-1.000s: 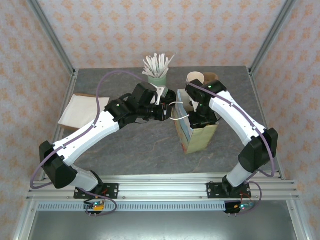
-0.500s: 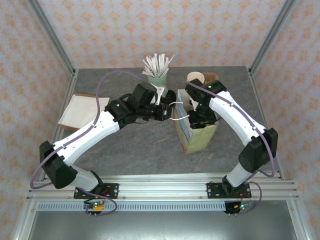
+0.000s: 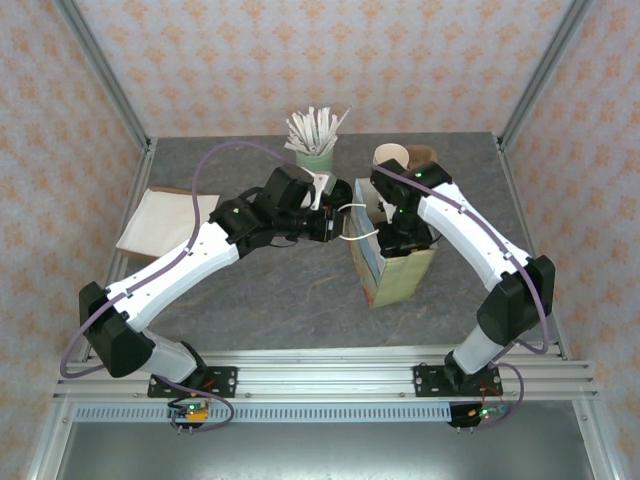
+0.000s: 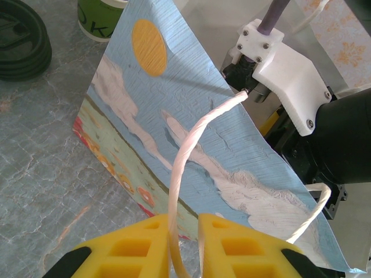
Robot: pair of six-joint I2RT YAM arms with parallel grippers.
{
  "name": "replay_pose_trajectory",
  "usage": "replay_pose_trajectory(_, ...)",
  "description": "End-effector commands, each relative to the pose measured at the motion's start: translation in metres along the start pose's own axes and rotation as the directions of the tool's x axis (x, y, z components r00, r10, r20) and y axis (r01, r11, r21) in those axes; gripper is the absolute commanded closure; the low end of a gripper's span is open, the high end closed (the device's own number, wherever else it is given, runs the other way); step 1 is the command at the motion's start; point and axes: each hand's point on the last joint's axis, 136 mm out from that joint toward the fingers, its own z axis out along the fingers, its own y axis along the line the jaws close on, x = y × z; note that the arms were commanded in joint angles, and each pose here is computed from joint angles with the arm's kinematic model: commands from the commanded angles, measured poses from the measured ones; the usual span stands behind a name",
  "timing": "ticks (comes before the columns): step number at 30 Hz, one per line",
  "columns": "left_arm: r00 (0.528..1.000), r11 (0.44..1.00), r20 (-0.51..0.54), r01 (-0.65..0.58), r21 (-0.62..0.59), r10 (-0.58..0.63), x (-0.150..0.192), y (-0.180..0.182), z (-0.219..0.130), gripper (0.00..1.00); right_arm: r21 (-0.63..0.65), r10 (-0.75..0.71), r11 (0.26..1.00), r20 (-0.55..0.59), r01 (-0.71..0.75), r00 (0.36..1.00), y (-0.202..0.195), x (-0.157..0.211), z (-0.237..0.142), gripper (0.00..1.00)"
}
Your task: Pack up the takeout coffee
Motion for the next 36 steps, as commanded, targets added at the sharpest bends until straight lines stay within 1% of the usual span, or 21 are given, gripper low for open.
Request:
replay_pose_trajectory(1, 1.0, 1.0, 0.01, -0.022, 0.005, 0.022, -0.0003, -0.0068, -0.0086, 0.81, 0.033, 0.019, 0.999, -0.002, -0.019, 1.0, -0.0066, -0.0006, 0.0049, 0.49)
replay_pose_trajectory(36, 1.0, 1.0, 0.009, -0.021, 0.003, 0.021, -0.0002, -0.0065, -0.0088, 0.81, 0.037, 0.012, 0.999, 0.0, -0.012, 1.0, -0.0067, -0.0032, 0.0094, 0.51)
